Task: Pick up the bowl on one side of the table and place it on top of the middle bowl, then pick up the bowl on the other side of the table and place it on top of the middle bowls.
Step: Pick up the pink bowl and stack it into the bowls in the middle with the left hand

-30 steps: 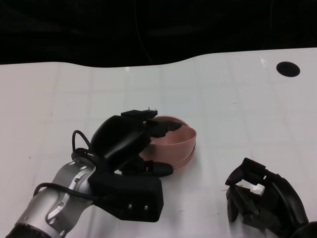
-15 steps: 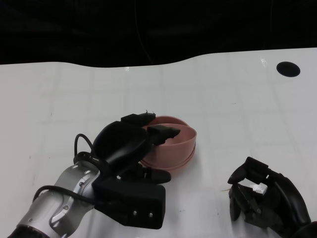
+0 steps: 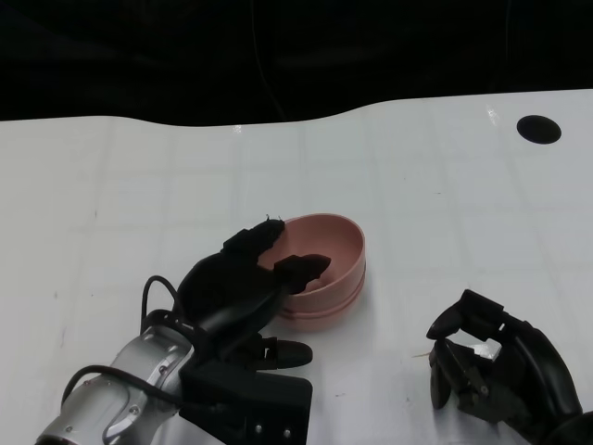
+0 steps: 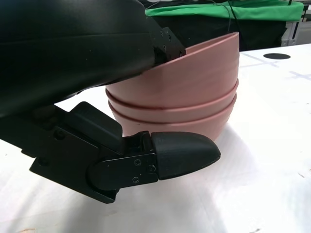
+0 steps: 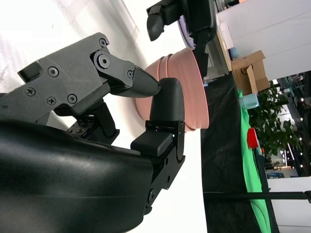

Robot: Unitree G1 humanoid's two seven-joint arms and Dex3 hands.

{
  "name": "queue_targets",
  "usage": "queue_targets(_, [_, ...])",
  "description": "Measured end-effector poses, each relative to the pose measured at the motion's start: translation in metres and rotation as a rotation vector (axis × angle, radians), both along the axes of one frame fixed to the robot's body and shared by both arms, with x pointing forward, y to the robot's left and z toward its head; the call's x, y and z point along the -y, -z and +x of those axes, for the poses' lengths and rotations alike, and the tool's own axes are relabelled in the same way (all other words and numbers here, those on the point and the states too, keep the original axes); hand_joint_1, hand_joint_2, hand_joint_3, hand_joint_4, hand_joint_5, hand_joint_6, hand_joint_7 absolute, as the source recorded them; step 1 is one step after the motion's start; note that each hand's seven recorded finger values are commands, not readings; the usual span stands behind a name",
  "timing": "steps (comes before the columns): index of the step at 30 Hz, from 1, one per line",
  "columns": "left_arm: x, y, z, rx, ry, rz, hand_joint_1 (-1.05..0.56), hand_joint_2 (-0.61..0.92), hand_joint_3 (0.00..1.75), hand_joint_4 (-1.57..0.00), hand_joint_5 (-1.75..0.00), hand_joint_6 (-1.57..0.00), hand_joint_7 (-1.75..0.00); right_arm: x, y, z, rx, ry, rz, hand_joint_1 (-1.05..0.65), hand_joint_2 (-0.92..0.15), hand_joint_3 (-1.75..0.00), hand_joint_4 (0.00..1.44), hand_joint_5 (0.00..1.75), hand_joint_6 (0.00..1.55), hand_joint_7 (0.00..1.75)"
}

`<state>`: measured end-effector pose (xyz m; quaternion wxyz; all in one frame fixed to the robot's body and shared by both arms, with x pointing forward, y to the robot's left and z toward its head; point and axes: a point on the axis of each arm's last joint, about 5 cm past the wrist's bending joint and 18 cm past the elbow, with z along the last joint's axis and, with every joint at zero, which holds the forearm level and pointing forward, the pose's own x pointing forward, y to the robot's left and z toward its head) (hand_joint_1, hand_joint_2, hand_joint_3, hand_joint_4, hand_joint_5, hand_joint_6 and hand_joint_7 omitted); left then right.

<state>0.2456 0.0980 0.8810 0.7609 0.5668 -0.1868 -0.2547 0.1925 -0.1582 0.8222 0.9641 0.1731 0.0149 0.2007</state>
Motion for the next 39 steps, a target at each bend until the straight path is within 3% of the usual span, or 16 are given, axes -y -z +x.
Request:
queue_targets(16, [-0.001, -0.005, 0.001, 0.036, 0.012, -0.063, -1.04, 0.92, 0.78, 0.0, 0.0, -0.3, -0.01, 0.0, 0.001, 0.0, -0.002, 0.007, -0.011, -0.22, -0.73, -0.79, 0.84, 1.75, 0.67, 1.68])
queue_targets(24, [-0.002, -0.025, -0.002, 0.067, 0.001, -0.231, -1.05, 0.92, 0.7, -0.05, -0.02, -0.31, -0.01, 0.002, 0.001, 0.0, 0.0, -0.002, 0.009, -0.24, -0.7, -0.8, 0.86, 1.75, 0.66, 1.66])
queue_targets(27, [-0.008, -0.029, -0.009, 0.049, -0.024, -0.346, -1.01, 0.92, 0.54, -0.19, -0.07, -0.39, -0.03, 0.002, 0.001, 0.0, -0.002, -0.004, 0.016, -0.24, -0.7, -0.8, 0.87, 1.75, 0.67, 1.65])
queue_targets(31, [-0.023, -0.033, -0.02, 0.018, -0.057, -0.556, -0.75, 0.92, 0.19, -0.69, -0.15, -0.66, -0.05, 0.002, 0.002, 0.0, -0.011, -0.007, 0.018, -0.22, -0.69, -0.81, 0.89, 1.75, 0.68, 1.65])
queue_targets(34, [-0.037, -0.038, -0.028, -0.047, -0.078, -0.724, -0.59, 0.92, 0.12, -0.88, -0.17, -0.78, -0.07, 0.003, 0.002, 0.0, -0.012, -0.005, 0.018, -0.21, -0.69, -0.83, 0.9, 1.75, 0.67, 1.65])
queue_targets(39, [-0.059, -0.039, -0.04, -0.203, -0.069, -0.922, -0.39, 0.92, 0.15, -1.0, -0.27, -0.93, -0.11, 0.003, 0.002, 0.001, -0.015, -0.008, 0.021, -0.22, -0.68, -0.84, 0.9, 1.75, 0.67, 1.66])
